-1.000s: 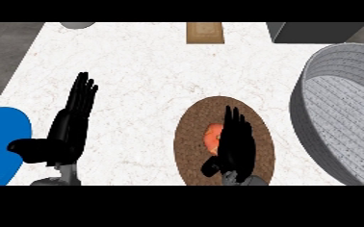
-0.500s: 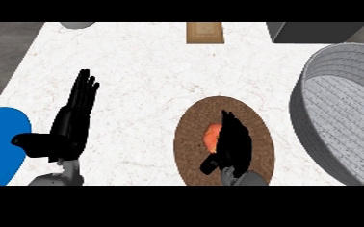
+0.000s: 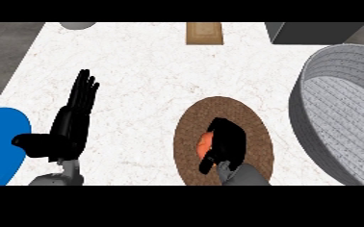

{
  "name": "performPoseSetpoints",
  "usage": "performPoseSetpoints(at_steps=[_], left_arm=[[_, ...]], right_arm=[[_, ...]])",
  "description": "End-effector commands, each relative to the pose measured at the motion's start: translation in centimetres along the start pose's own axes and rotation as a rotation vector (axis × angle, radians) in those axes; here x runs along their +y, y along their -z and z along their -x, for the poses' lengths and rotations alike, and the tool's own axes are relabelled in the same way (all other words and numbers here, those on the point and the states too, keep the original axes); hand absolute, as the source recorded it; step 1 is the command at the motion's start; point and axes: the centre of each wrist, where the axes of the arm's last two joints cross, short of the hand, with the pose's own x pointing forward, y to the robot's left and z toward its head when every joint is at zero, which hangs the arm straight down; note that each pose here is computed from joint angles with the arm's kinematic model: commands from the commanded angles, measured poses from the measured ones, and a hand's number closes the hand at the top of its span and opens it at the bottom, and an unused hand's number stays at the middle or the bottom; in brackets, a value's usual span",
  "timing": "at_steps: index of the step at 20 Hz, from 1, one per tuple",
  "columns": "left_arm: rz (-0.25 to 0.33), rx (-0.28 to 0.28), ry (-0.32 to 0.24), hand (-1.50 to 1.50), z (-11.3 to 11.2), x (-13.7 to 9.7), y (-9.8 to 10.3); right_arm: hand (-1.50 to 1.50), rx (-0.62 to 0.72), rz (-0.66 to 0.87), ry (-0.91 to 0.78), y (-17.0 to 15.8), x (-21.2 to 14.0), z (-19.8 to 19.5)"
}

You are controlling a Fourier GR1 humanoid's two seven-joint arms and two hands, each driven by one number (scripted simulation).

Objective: Pick the squash from the placemat and place it in the basket

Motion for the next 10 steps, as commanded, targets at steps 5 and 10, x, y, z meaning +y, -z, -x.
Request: performPoseSetpoints(at_steps=[5,10], left_arm=[[-0.005,0.002,-0.004,0.00,-0.8,-0.1,-0.6],[0.008,-0.009,-0.022,0.00,-0.1,-0.3,0.3]], right_arm=[[1.50,0.019,0.040,-0.066,-1.2,2.1,-1.3],[1.50,0.313,0.156,0.057,7.3,-4.0,0.8]])
